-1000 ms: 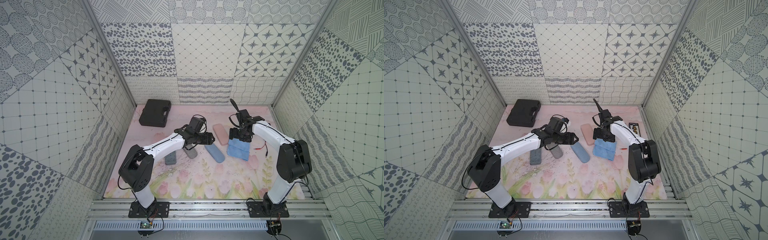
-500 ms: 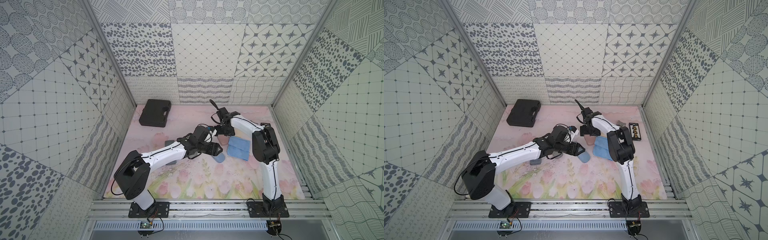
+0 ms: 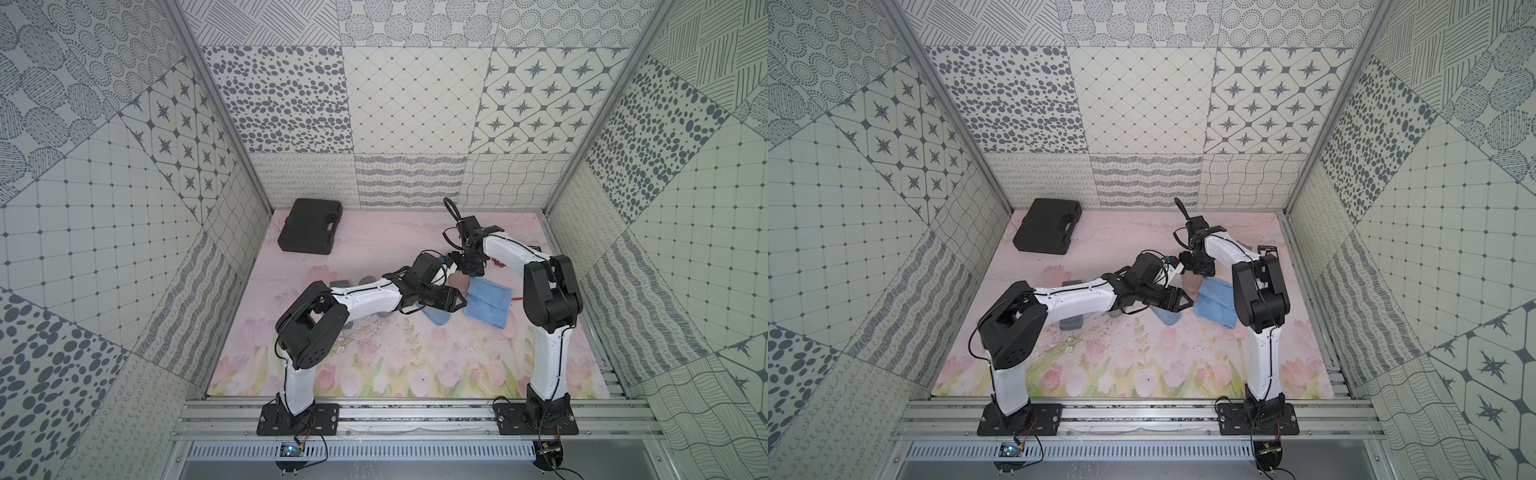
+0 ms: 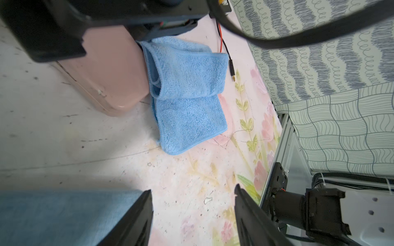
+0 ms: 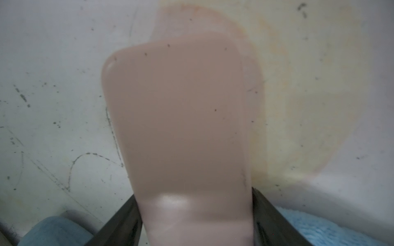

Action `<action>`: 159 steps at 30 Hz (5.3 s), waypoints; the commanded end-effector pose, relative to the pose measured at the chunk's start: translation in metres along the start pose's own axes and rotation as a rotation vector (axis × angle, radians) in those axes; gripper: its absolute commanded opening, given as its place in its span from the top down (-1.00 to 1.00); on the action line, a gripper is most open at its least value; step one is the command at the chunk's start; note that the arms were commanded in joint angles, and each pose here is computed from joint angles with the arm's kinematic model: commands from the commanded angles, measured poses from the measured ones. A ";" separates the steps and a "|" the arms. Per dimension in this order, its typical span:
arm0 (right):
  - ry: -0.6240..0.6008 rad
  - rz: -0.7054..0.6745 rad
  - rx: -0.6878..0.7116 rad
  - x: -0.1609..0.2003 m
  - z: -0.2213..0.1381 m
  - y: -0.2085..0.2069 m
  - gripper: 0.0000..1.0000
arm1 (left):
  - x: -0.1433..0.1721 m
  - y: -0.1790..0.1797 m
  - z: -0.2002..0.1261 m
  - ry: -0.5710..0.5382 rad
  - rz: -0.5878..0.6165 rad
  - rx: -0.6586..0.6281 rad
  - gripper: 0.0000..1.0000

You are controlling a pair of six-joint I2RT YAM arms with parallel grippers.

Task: Wipe the eyeglass case
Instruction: Move the eyeglass case from the center of the board, then pick up the cleaning item at the center of the board, then pick up the eyeglass case from the center of the board, then wipe the dirt from the eyeglass case.

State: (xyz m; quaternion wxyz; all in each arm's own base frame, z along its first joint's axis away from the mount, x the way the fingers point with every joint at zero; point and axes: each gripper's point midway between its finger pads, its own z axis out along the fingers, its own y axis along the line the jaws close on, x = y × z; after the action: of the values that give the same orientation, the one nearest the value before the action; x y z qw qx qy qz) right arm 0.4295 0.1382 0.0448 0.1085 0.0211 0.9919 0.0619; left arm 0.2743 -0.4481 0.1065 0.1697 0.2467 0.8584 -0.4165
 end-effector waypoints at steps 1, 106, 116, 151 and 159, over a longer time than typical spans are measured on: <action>-0.019 0.000 -0.031 0.001 -0.009 0.004 -0.31 | -0.003 -0.002 0.028 0.025 0.006 0.061 -0.24; -0.122 0.376 -0.025 0.079 -0.074 -0.077 0.83 | -0.009 0.071 0.033 0.159 0.065 -0.469 -0.99; -0.133 0.387 -0.051 0.079 -0.073 -0.074 0.83 | 0.008 0.116 0.020 0.218 0.170 -0.707 -0.83; 0.005 0.179 -0.322 0.122 -0.075 0.080 1.00 | 0.072 0.071 -0.036 0.040 0.497 -0.210 -0.24; 0.158 0.380 -0.272 0.138 -0.018 0.044 1.00 | 0.082 0.070 -0.040 0.025 0.543 -0.211 0.13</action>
State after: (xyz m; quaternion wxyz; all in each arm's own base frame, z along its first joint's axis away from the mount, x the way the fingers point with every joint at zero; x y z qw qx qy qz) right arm 0.2881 0.2148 0.0574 0.0324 0.1392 0.9588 0.2454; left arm 0.2477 -0.3398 0.0291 0.2538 0.4330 0.8347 -0.2266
